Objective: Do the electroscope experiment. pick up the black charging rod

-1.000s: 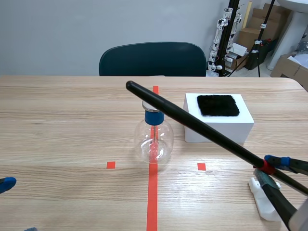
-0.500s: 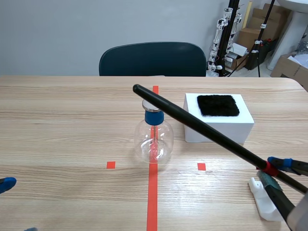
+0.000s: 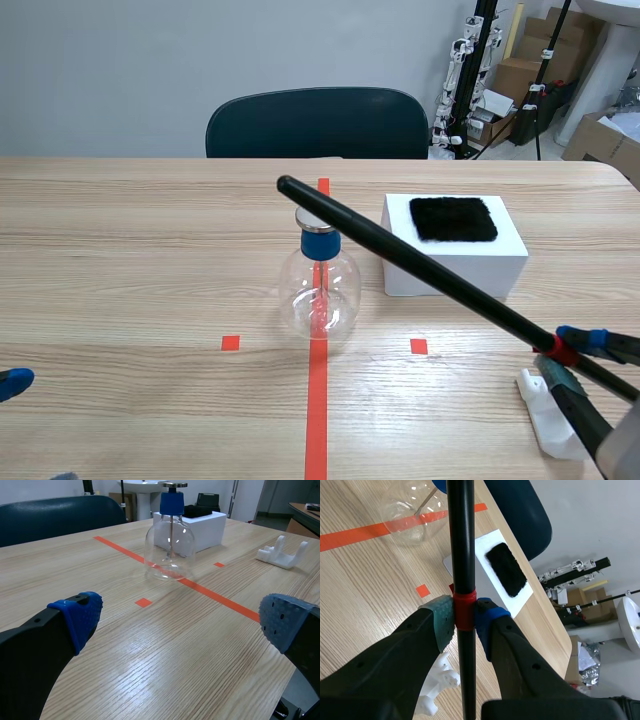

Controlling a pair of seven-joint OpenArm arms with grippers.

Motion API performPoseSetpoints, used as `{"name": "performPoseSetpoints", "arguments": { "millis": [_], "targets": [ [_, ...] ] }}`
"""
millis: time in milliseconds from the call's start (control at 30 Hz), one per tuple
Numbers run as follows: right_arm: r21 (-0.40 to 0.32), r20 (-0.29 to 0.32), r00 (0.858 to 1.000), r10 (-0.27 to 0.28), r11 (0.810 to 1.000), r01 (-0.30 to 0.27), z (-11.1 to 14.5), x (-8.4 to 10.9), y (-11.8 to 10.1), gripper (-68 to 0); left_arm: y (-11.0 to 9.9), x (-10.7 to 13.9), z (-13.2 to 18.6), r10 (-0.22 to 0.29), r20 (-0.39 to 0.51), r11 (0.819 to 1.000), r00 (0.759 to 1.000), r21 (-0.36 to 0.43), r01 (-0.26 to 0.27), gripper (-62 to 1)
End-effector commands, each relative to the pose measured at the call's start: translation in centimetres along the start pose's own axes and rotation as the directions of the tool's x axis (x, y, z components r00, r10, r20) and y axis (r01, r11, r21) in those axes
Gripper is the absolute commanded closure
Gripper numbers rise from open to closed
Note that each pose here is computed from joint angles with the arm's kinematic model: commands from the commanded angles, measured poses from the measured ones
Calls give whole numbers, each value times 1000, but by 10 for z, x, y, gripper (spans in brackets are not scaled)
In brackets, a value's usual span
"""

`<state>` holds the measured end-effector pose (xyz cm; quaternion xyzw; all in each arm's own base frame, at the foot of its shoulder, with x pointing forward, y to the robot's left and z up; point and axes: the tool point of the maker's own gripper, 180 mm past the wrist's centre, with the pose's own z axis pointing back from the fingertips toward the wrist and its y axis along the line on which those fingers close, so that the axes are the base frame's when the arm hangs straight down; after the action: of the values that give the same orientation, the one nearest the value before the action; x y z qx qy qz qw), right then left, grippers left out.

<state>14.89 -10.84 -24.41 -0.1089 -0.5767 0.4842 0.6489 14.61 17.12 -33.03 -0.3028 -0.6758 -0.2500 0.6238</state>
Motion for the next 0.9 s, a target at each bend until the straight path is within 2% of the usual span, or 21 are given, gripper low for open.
{"name": "performPoseSetpoints", "arguments": {
  "millis": [0,867],
  "targets": [
    [-19,23,1000,15,1000,-15,-2,4,-7,0,2,13,-1,-10,56,1000,998,-4,10,-623],
    [-14,33,999,28,1000,-27,-1,6,-6,0,2,13,-1,-10,56,1000,998,-4,10,-623]
  ]
}}
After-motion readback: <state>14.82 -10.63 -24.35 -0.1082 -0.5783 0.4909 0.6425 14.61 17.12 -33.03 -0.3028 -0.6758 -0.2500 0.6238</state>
